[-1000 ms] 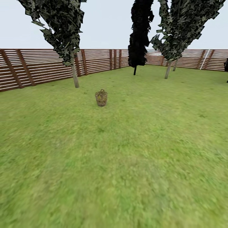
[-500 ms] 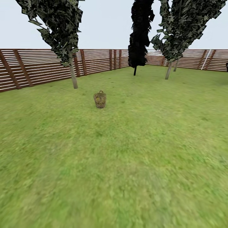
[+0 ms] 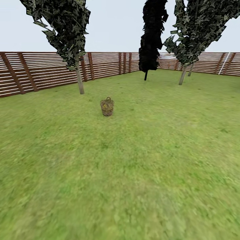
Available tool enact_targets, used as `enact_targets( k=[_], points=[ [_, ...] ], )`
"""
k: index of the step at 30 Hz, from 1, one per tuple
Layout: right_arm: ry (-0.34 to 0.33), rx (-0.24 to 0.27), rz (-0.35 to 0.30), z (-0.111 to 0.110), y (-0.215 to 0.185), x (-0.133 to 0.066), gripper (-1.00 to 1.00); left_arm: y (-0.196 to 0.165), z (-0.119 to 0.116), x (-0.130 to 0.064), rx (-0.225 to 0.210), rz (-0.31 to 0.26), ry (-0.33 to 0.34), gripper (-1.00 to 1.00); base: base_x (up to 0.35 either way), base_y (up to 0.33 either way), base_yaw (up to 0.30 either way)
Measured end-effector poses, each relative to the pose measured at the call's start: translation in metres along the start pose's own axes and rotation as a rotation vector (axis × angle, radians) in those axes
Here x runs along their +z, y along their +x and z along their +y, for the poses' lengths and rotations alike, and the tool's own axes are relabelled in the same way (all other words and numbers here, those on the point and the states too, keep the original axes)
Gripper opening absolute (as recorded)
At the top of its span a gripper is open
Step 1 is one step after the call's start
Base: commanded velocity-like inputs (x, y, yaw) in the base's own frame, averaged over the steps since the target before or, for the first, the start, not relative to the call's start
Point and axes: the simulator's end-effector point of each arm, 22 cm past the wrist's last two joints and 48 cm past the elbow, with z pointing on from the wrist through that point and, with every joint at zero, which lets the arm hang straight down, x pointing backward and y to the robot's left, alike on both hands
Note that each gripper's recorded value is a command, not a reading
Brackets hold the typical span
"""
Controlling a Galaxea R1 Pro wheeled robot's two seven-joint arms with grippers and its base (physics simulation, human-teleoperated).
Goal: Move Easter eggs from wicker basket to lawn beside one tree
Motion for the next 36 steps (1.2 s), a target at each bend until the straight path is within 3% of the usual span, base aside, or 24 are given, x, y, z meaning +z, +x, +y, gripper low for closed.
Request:
enact_targets(
  k=[36],
  points=[
    [0.001, 0.0, 0.0, -0.0009, 0.0, 0.0001, 1.0, -0.0001, 0.0, 0.0, 0.0, 0.0, 0.0, 1.0, 0.324, -0.09, 0.0]
  ],
)
